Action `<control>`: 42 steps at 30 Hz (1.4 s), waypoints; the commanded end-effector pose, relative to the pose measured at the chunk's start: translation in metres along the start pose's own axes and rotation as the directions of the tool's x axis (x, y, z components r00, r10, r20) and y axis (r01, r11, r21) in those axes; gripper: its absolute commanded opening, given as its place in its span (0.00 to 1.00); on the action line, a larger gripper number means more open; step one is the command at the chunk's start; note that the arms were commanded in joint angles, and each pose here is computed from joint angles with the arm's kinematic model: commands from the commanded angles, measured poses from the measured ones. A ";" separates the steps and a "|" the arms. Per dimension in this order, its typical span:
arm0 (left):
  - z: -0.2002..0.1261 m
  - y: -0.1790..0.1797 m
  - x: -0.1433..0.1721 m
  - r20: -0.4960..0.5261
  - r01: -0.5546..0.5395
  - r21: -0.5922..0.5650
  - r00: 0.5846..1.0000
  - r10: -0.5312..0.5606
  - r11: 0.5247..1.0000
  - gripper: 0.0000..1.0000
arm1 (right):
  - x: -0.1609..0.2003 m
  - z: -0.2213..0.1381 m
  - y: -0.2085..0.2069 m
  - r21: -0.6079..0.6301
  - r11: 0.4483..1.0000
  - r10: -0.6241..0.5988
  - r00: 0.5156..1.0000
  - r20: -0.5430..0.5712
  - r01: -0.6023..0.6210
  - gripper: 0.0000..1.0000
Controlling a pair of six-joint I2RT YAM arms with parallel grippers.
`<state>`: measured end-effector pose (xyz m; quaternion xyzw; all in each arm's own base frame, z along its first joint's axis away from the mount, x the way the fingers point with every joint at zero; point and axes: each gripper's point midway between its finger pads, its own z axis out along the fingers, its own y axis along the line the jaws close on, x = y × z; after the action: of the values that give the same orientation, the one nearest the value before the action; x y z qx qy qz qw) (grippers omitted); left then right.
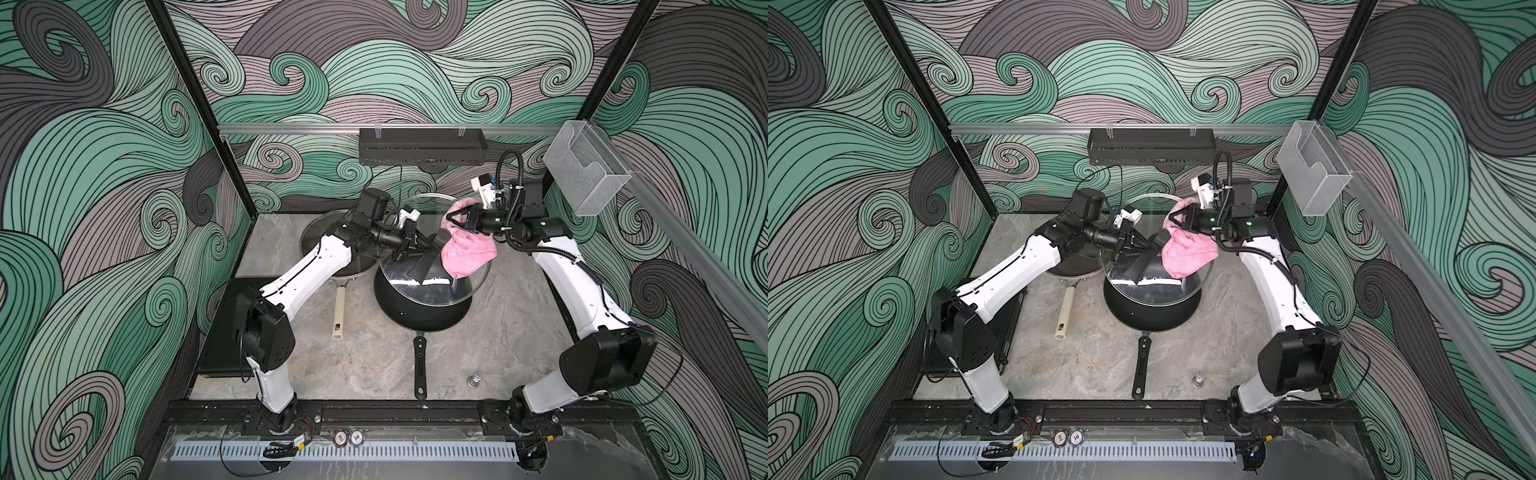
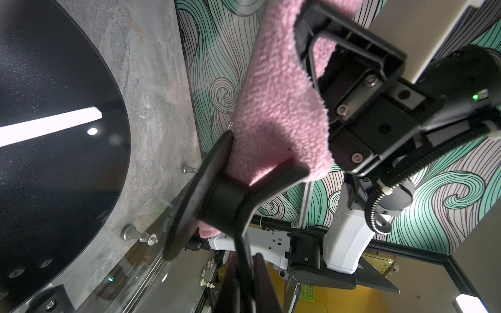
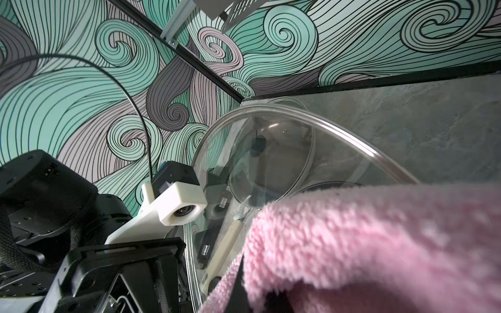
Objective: Wipe the pot lid with a cloth
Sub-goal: Wipe the pot lid.
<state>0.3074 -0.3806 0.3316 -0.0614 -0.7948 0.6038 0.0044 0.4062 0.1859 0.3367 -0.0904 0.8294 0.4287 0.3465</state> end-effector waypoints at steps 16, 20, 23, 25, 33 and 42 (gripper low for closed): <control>0.000 -0.049 0.050 -0.150 -0.303 0.205 0.930 0.335 0.931 0.00 | 0.034 0.071 0.043 -0.157 0.981 -0.142 0.971 -0.192 0.113 0.00; 0.000 -0.050 0.057 -0.152 -0.319 0.208 0.923 0.353 0.925 0.00 | 0.034 0.082 0.044 -0.188 0.979 -0.118 0.973 -0.199 0.080 0.00; 0.000 -0.041 0.054 -0.136 -0.310 0.174 0.933 0.334 0.935 0.00 | 0.031 0.090 0.037 -0.159 0.985 -0.098 0.976 -0.195 0.067 0.00; -0.001 -0.034 0.045 -0.101 -0.295 0.127 0.946 0.308 0.947 0.00 | 0.025 0.089 0.028 -0.098 0.993 -0.080 0.982 -0.173 0.063 0.00; 0.003 -0.026 0.007 -0.009 -0.243 0.086 0.969 0.245 0.966 0.00 | 0.041 0.086 0.036 -0.128 0.991 -0.070 0.984 -0.167 0.048 0.00; 0.002 -0.016 -0.006 0.014 -0.187 0.074 0.982 0.187 0.979 0.00 | 0.058 0.068 0.052 -0.202 0.978 -0.085 0.984 -0.155 0.053 0.00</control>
<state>0.2949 -0.3818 0.2791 -0.0479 -0.8177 0.5711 0.0550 0.4072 0.2572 0.2852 -0.1464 0.8328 0.4357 0.3086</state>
